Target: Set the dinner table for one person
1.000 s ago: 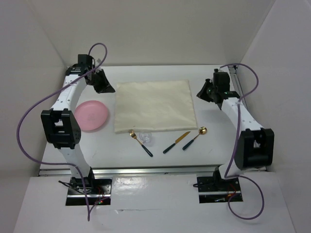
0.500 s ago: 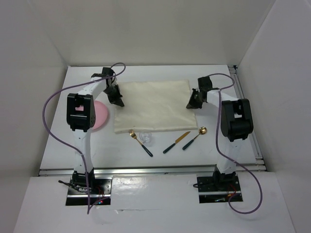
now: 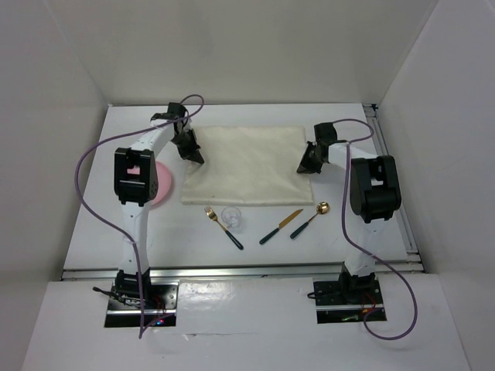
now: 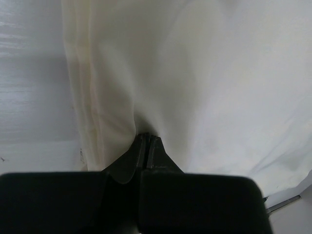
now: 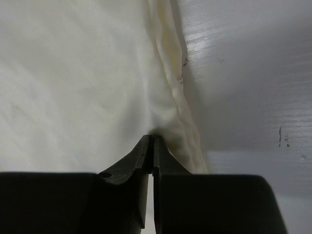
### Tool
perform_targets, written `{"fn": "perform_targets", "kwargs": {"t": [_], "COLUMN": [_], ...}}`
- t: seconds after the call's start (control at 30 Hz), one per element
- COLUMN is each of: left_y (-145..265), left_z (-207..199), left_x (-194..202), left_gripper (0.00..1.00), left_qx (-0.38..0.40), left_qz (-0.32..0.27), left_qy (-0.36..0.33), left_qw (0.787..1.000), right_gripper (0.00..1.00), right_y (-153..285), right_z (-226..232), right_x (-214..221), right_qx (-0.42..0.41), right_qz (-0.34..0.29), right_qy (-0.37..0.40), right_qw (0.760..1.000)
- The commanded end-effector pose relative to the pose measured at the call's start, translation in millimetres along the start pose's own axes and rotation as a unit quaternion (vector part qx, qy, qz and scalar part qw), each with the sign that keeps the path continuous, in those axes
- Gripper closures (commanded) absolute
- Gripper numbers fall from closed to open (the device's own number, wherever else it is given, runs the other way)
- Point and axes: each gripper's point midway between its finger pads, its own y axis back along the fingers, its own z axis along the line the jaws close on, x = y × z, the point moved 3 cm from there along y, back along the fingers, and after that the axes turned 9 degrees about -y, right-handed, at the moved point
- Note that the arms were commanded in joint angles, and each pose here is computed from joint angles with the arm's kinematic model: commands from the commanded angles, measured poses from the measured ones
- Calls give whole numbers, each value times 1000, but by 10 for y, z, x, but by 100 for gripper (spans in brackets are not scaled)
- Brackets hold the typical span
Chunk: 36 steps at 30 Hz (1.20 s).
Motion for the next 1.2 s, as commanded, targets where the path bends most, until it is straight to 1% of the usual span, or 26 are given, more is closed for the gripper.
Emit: {"fn": "perform_targets", "kwargs": {"t": [0.0, 0.1, 0.13, 0.17, 0.23, 0.27, 0.3, 0.4, 0.43, 0.47, 0.53, 0.57, 0.6, 0.63, 0.67, 0.7, 0.73, 0.77, 0.8, 0.83, 0.87, 0.9, 0.97, 1.07, 1.13, 1.17], "left_y": [-238, -74, 129, 241, 445, 663, 776, 1082, 1268, 1348, 1627, 1682, 1755, 1749, 1948, 2021, 1973, 2158, 2188, 2140, 2234, 2195, 2200, 2172, 2138, 2137], "left_z": [106, 88, 26, -3, -21, -106, -128, -232, -278, -300, -338, -312, -297, -205, -233, -170, -83, -107, -103, -43, -39, -39, -40, -45, -25, -25], "left_x": [138, 177, 111, 61, 30, -7, -14, -74, -90, -79, -81, -28, -1, 94, 131, 160, 241, 293, 335, 418, 413, 446, 451, 461, 487, 488], "left_gripper": [100, 100, 99, 90, 79, 72, 61, 52, 52, 52, 52, 52, 52, 52, 50, 49, 47, 43, 38, 34, 32, 31, 31, 32, 33, 33], "left_qx": [-23, -43, -45, -48, -62, -55, -58, -51, -51, -50, -58, -66, -73, -93, -92, -99, -112, -109, -106, -112, -105, -100, -82, -79, -81, -81], "left_qz": [27, 15, -8, -23, -42, -61, -70, -104, -120, -125, -152, -152, -159, -154, -180, -192, -195, -222, -229, -225, -242, -234, -226, -217, -211, -211], "left_qy": [5, -2, -8, -11, -14, -19, -20, -32, -40, -41, -48, -47, -46, -42, -40, -35, -26, -24, -25, -23, -28, -28, -36, -36, -35, -35], "left_qw": [999, 999, 999, 998, 997, 996, 996, 993, 991, 990, 985, 985, 983, 983, 978, 976, 974, 969, 967, 968, 964, 967, 970, 972, 973, 973], "right_gripper": [100, 100, 100, 100, 97, 93, 82, 77, 76, 68, 57, 45, 38, 33, 28, 20, 18, 18, 14, 14, 14, 14, 20, 27, 27, 29], "right_y": [-156, -32, 25, 150, 326, 414, 616, 953, 1031, 1107, 1214, 1249, 1330, 1297, 1308, 1348, 1380, 1398, 1428, 1432, 1408, 1373, 1295, 1188, 1128, 1071], "right_z": [-152, -19, 48, 150, 346, 470, 604, 905, 984, 1148, 1242, 1361, 1422, 1346, 1343, 1326, 1361, 1357, 1383, 1392, 1398, 1397, 1394, 1423, 1405, 1411], "right_x": [20, -62, -132, -193, -283, -290, -374, -311, -238, -86, 201, 499, 638, 858, 1014, 1287, 1397, 1533, 1617, 1784, 1852, 1912, 2078, 2155, 2265, 2315], "right_qx": [41, 21, 13, -3, -28, -45, -67, -109, -121, -141, -152, -162, -169, -162, -164, -170, -184, -190, -199, -202, -198, -192, -181, -182, -177, -173], "right_qz": [-4, -10, -20, -28, -43, -48, -64, -83, -77, -70, -53, -32, -31, -8, 3, 22, 27, 41, 42, 56, 58, 62, 74, 79, 91, 98], "right_qy": [0, 8, 14, 16, 34, 41, 51, 88, 96, 126, 157, 193, 207, 223, 240, 260, 270, 279, 288, 302, 309, 315, 326, 332, 340, 344], "right_qw": [999, 1000, 1000, 999, 998, 997, 994, 987, 985, 980, 974, 967, 963, 961, 957, 950, 945, 940, 936, 930, 928, 927, 925, 922, 919, 918]}}
